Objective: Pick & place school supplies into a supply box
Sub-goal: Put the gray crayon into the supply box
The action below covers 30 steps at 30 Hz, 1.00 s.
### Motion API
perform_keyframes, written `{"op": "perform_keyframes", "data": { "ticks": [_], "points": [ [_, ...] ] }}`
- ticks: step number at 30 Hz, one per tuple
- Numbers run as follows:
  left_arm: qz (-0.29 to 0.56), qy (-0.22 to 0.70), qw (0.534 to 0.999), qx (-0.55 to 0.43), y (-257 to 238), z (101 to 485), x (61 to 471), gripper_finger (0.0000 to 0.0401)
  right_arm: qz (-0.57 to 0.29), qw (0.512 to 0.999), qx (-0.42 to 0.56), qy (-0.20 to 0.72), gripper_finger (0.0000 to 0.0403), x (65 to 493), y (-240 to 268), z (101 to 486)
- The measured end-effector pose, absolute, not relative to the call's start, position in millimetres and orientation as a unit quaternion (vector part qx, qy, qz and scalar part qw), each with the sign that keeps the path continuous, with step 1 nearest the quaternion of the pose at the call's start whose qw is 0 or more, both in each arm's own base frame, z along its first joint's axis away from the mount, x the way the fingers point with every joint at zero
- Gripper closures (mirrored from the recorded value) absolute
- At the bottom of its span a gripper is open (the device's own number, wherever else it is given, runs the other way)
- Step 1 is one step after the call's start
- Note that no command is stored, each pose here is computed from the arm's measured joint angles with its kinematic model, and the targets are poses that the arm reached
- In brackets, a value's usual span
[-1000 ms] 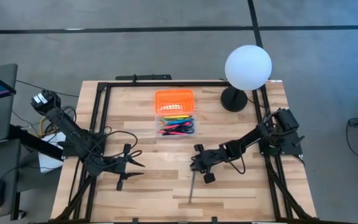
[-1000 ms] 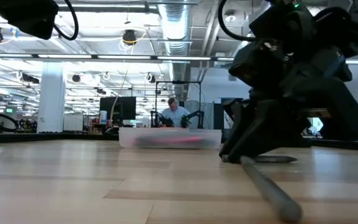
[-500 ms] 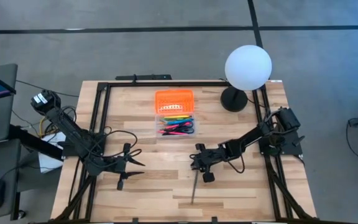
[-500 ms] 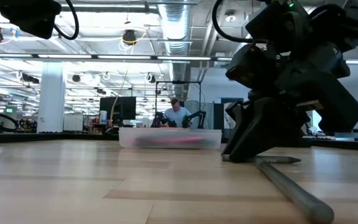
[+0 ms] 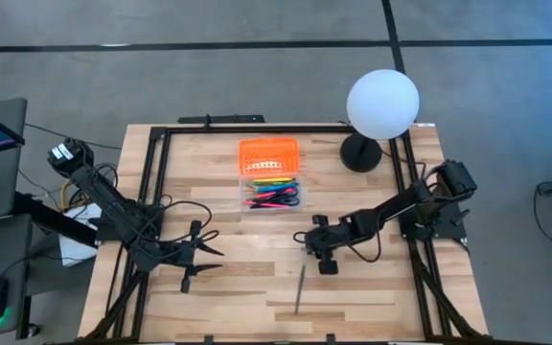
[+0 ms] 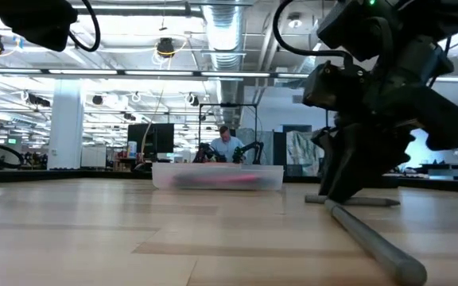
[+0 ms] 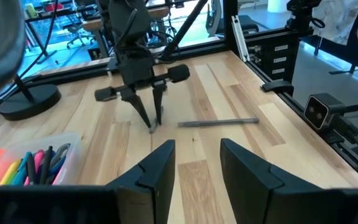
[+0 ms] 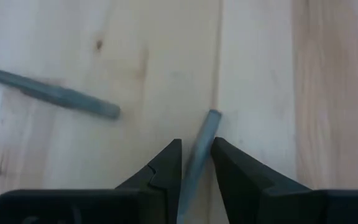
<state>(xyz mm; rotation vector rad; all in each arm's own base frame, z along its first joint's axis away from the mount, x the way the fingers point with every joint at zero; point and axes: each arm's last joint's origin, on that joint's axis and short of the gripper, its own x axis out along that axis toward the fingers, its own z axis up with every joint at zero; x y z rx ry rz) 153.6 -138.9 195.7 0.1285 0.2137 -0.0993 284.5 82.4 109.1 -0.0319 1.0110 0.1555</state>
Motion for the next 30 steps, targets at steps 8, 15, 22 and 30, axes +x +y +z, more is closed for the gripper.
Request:
{"op": "perform_keyframes", "data": {
  "ticks": [8,15,22,30],
  "points": [
    [-0.051,0.113,0.990,0.062,-138.8,194.4,153.4,0.0278,0.036,0.842,0.022,0.538,0.0313,279.6,80.4,112.9],
    [-0.051,0.115,0.990,0.064,-138.7,193.8,153.3,0.0278,0.024,0.833,0.033,0.552,0.0328,278.6,80.3,112.6],
    [-0.051,0.118,0.989,0.067,-138.5,193.0,153.1,0.0278,0.023,0.829,0.032,0.557,0.0390,278.1,77.9,112.6],
    [-0.050,0.124,0.988,0.072,-138.1,191.7,152.8,0.0278,0.029,0.826,0.024,0.563,0.0388,277.6,76.7,112.5]
  ]
}}
